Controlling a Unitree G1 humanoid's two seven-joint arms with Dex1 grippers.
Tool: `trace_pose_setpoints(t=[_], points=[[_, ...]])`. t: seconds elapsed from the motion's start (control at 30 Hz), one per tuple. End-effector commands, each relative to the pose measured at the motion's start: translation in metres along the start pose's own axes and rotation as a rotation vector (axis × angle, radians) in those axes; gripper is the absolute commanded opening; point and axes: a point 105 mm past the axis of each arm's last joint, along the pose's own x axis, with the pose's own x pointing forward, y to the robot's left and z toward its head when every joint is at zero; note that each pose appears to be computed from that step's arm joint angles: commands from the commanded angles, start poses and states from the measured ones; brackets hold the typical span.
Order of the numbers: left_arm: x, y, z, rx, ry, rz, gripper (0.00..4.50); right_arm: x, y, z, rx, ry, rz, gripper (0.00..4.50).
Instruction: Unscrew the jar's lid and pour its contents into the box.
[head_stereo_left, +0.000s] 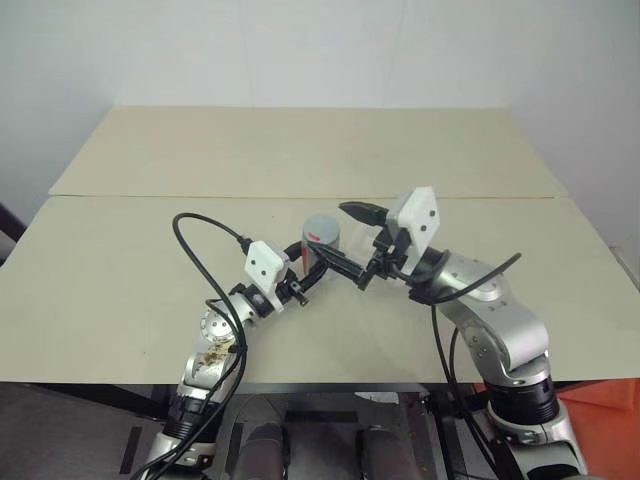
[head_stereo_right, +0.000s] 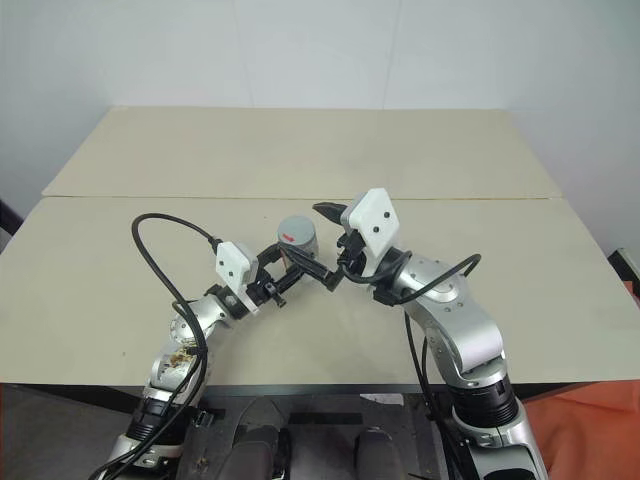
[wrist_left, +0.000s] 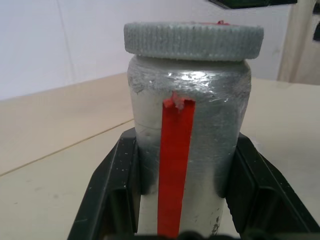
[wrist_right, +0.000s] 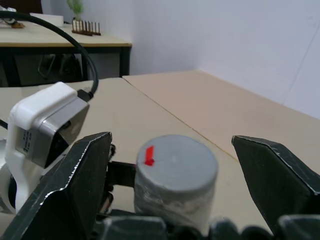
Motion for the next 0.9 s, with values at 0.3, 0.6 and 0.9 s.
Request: trace_pose_setpoints(t=[0.3,0.6,0.9], points=[[0.003,-0.008,0.009,0.045,-0.019,-0.044,1.88,0.009,0.001,0.011,-0.065,-0.049,-0.013,4.5],[0.003,-0.006,0.008,0.05,-0.021,-0.037,1.88,0.011,-0.003,0.005,-0.052,-0.019,-0.024,4.5],[0.004,-0.007,0.008,0.053,-0.021,-0.051,1.88,0.012,-0.006,-0.002,-0.044,0.013,-0.03,4.5]])
